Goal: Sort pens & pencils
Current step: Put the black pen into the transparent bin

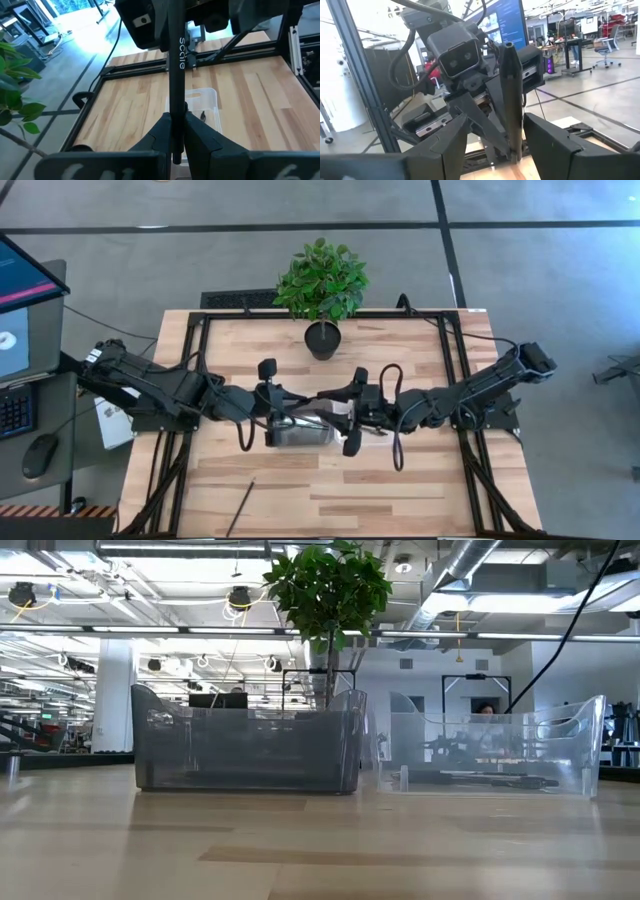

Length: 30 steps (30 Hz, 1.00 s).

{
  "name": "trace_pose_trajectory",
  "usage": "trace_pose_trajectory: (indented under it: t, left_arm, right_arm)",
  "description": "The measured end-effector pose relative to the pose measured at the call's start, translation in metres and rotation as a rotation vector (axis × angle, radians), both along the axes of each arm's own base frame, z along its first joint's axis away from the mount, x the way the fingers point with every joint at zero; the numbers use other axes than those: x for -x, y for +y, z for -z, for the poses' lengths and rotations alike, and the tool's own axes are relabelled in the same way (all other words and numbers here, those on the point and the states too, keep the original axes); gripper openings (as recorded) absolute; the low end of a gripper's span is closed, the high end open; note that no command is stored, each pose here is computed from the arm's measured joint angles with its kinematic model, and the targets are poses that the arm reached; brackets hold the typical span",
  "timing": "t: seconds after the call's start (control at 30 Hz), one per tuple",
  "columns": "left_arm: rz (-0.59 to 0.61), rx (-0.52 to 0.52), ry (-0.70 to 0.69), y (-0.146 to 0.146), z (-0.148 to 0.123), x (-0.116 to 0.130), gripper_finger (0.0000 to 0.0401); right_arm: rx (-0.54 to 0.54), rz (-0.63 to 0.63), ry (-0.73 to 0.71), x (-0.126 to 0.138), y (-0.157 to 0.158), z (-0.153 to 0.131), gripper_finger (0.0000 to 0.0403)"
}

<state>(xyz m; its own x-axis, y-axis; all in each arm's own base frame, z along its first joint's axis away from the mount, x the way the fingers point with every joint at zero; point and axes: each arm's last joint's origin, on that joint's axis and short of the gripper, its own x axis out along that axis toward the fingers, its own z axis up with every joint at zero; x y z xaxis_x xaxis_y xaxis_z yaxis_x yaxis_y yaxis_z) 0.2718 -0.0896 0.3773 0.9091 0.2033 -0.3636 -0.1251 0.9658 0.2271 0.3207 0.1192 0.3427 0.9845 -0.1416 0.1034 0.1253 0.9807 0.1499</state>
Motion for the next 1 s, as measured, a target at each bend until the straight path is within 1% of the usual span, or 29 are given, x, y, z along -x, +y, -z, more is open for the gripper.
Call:
trace_pose_trajectory:
  t: [0.23,0.4,0.57,0.77,1.0]
  left_arm:
    - [0.008,0.003,0.001,0.0,0.0,0.0,0.0021]
    - [0.007,0.005,0.001,0.0,0.0,0.0,0.0021]
    - [0.007,0.006,0.001,0.0,0.0,0.0,0.0023]
    - [-0.001,0.023,-0.001,0.0,0.0,0.0,0.0023]
    - [0.026,0.008,0.009,-0.001,0.001,0.0,0.0023]
  right_arm:
    - [0.008,0.014,-0.003,-0.001,-0.004,0.0,0.0197]
    - [0.008,0.031,-0.003,-0.003,-0.01,0.0,0.0168]
    - [0.012,0.037,-0.002,-0.004,-0.012,0.0,0.0123]
    - [0.046,0.044,0.005,-0.004,-0.011,0.0,0.0059]
    - [0.064,0.045,0.01,-0.004,-0.011,0.0,0.0055]
